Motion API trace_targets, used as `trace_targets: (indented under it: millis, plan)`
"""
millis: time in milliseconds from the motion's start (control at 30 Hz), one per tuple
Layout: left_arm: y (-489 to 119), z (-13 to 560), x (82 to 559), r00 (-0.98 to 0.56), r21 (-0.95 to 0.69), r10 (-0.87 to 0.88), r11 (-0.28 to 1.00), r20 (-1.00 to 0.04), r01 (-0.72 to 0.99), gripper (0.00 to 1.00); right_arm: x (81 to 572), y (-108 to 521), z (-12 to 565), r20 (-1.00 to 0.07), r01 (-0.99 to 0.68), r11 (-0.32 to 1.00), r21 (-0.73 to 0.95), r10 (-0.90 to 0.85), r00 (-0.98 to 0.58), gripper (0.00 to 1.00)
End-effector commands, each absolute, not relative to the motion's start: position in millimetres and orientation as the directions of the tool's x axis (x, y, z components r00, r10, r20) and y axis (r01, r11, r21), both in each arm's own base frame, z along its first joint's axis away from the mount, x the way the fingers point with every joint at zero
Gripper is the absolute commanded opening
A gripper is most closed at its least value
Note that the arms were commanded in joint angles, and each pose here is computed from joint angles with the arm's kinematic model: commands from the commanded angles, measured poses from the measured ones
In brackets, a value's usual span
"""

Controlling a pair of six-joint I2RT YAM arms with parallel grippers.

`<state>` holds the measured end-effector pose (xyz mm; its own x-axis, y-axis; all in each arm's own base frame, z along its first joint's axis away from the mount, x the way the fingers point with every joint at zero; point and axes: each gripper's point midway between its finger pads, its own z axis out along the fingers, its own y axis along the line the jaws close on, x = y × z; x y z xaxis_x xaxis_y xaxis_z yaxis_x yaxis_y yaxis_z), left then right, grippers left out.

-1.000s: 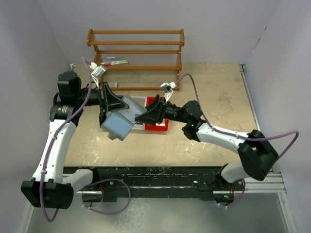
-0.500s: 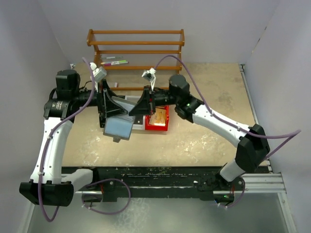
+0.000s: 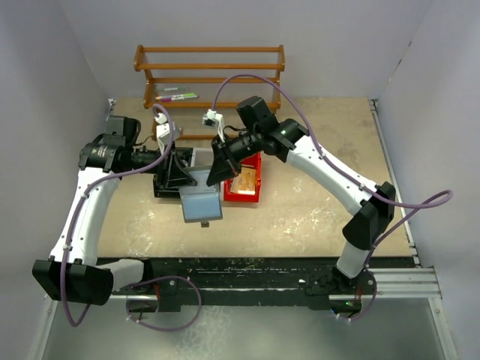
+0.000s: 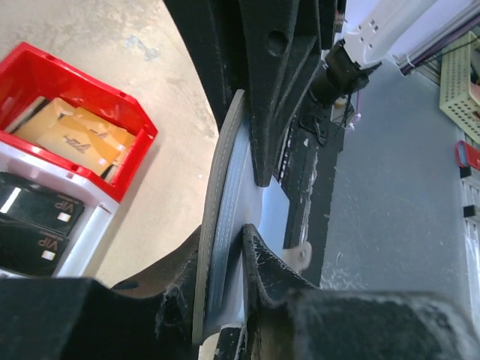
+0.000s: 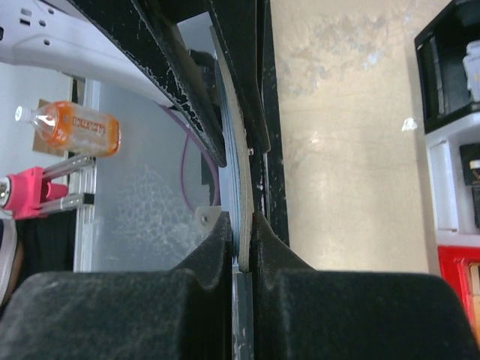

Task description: Take the credit cards out of the card holder

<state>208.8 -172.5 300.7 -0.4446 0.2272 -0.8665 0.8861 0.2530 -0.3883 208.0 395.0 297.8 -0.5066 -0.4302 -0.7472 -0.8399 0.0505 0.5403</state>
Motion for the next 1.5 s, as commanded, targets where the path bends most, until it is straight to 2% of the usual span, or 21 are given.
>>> trace_targets:
  millis: [0, 100, 167, 267, 400, 533, 600, 667, 733, 767, 833, 867, 900, 967, 1067, 1133, 1333, 1467]
  plan:
    - [-186.5, 294.3, 194.6, -0.402, -0.367, 0.259, 0.175, -0.878, 0.914, 0.22, 200.2, 394.5, 310.4, -0.757, -0.863, 0.038, 0.504, -0.461, -0.463, 0.0]
    - [-192.2, 288.3, 186.8, -0.416, -0.387, 0.265, 0.157, -0.87, 0.909, 0.13, 200.0, 397.1, 317.2, -0.768, -0.864, 0.023, 0.504, -0.446, -0.46, 0.0]
    - [-193.0, 289.7, 185.7, -0.42, -0.391, 0.257, 0.157, -0.871, 0.907, 0.05, 196.2, 398.9, 324.0, -0.777, -0.856, -0.002, 0.517, -0.422, -0.468, 0.2]
    - [-194.9, 300.5, 188.9, -0.427, -0.395, 0.225, 0.174, -0.876, 0.902, 0.0, 205.3, 395.3, 333.5, -0.809, -0.861, 0.011, 0.508, -0.337, -0.481, 0.41]
    - [-198.6, 322.3, 193.1, -0.434, -0.403, 0.161, 0.191, -0.887, 0.895, 0.0, 207.1, 380.2, 350.7, -0.843, -0.843, -0.029, 0.537, -0.053, -0.535, 0.6]
    - [-202.1, 348.2, 193.3, -0.473, -0.451, 0.078, 0.2, -0.878, 0.87, 0.0, 194.9, 356.5, 363.7, -0.812, -0.844, -0.08, 0.53, 0.239, -0.532, 0.66]
    - [-204.1, 358.2, 192.8, -0.502, -0.487, 0.036, 0.192, -0.864, 0.852, 0.0, 189.0, 350.6, 372.9, -0.788, -0.84, -0.119, 0.53, 0.297, -0.539, 0.65]
    - [-205.8, 364.0, 194.4, -0.535, -0.525, -0.001, 0.192, -0.845, 0.829, 0.0, 183.8, 350.4, 377.0, -0.756, -0.817, -0.157, 0.555, 0.315, -0.574, 0.59]
    - [-207.4, 366.3, 193.9, -0.563, -0.558, -0.025, 0.178, -0.826, 0.811, 0.0, 180.7, 348.7, 381.1, -0.74, -0.81, -0.185, 0.556, 0.333, -0.584, 0.48]
    - [-207.7, 366.7, 193.8, -0.57, -0.566, -0.03, 0.175, -0.821, 0.806, 0.0, 180.3, 348.5, 381.1, -0.737, -0.807, -0.191, 0.559, 0.333, -0.589, 0.38]
    - [-207.8, 364.8, 191.9, -0.574, -0.57, -0.024, 0.165, -0.819, 0.805, 0.12, 175.9, 351.3, 375.5, -0.74, -0.79, -0.202, 0.579, 0.276, -0.613, 0.14]
    - [-207.5, 363.7, 190.8, -0.57, -0.564, -0.018, 0.165, -0.822, 0.809, 0.22, 173.8, 353.8, 377.0, -0.747, -0.784, -0.21, 0.585, 0.236, -0.621, 0.05]
    - [-206.3, 359.0, 190.2, -0.576, -0.568, -0.007, 0.177, -0.817, 0.804, 0.36, 173.9, 358.7, 369.4, -0.755, -0.772, -0.192, 0.606, 0.166, -0.634, 0.01]
    - [-204.5, 350.5, 189.6, -0.567, -0.553, 0.026, 0.189, -0.823, 0.811, 0.52, 182.9, 367.5, 357.6, -0.775, -0.774, -0.104, 0.624, 0.036, -0.63, 0.0]
    - [-202.2, 337.0, 189.2, -0.542, -0.521, 0.083, 0.188, -0.836, 0.832, 0.61, 189.7, 369.0, 329.7, -0.796, -0.808, 0.002, 0.588, -0.174, -0.58, 0.0]
    - [-201.6, 328.8, 189.1, -0.545, -0.523, 0.113, 0.176, -0.831, 0.834, 0.61, 186.7, 364.1, 318.1, -0.777, -0.812, 0.018, 0.584, -0.276, -0.565, 0.0]
    - [-199.7, 321.0, 180.7, -0.515, -0.504, 0.171, 0.103, -0.84, 0.857, 0.56, 194.0, 360.8, 312.4, -0.767, -0.838, 0.059, 0.542, -0.373, -0.522, 0.0]
    - [-198.9, 319.9, 181.9, -0.503, -0.492, 0.182, 0.106, -0.845, 0.864, 0.54, 197.5, 359.5, 307.5, -0.753, -0.848, 0.07, 0.526, -0.424, -0.503, 0.0]
